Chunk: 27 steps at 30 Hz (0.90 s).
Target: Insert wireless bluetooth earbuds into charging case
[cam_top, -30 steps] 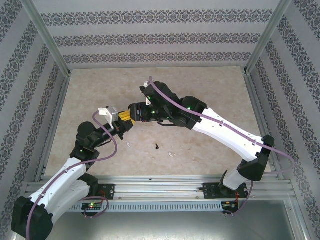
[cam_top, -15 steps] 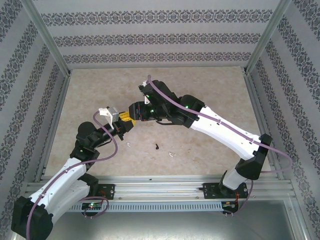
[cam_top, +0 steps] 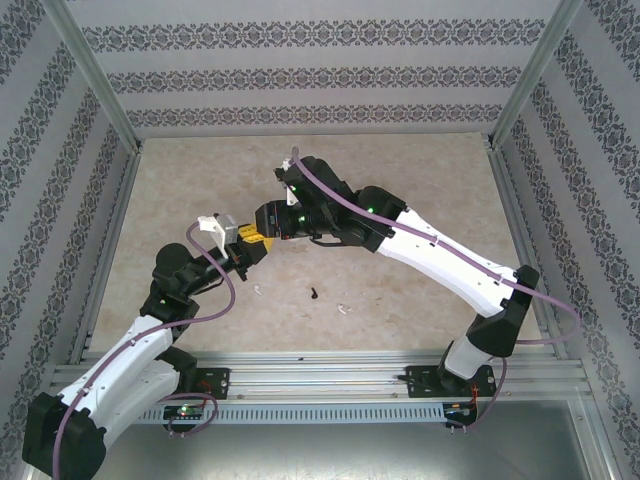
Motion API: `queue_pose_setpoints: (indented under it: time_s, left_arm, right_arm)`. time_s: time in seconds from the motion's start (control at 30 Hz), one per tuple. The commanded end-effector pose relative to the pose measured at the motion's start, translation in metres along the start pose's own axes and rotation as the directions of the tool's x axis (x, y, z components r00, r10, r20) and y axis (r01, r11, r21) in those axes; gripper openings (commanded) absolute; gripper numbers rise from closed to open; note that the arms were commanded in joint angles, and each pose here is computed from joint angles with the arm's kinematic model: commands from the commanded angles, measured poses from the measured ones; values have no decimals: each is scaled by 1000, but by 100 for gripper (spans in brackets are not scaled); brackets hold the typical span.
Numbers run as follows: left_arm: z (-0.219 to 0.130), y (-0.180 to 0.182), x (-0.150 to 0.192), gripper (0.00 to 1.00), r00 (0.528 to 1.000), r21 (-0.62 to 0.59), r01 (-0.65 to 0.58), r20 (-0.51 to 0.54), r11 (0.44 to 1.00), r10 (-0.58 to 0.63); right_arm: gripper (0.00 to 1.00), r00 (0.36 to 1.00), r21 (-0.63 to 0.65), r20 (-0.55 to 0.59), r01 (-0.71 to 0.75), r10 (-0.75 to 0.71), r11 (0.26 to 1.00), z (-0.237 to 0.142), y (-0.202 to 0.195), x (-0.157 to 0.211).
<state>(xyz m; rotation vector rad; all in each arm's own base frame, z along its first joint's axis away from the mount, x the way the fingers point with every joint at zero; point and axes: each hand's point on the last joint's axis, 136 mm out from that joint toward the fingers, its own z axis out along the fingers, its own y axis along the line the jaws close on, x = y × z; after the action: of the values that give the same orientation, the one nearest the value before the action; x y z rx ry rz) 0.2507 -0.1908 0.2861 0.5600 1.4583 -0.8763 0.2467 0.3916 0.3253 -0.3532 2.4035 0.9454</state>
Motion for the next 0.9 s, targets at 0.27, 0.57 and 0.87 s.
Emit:
queue_pose_setpoints:
  time_s: [0.27,0.57,0.87]
  left_arm:
    - [1,-9,-16,0,999,38,-31,35,999,30]
    - [1,-9,-15,0,999,41,-27,36,999,26]
    - [1,-9,-16,0,999,41,-23,36,999,21]
  right_arm:
    - [46,999,15,4,40,-40,999,3,-1,-10]
    - [48,998,1,10,57,-57,998,0,3,-12]
    - [50,996,-43,-25,83,-84,996,7,17,-5]
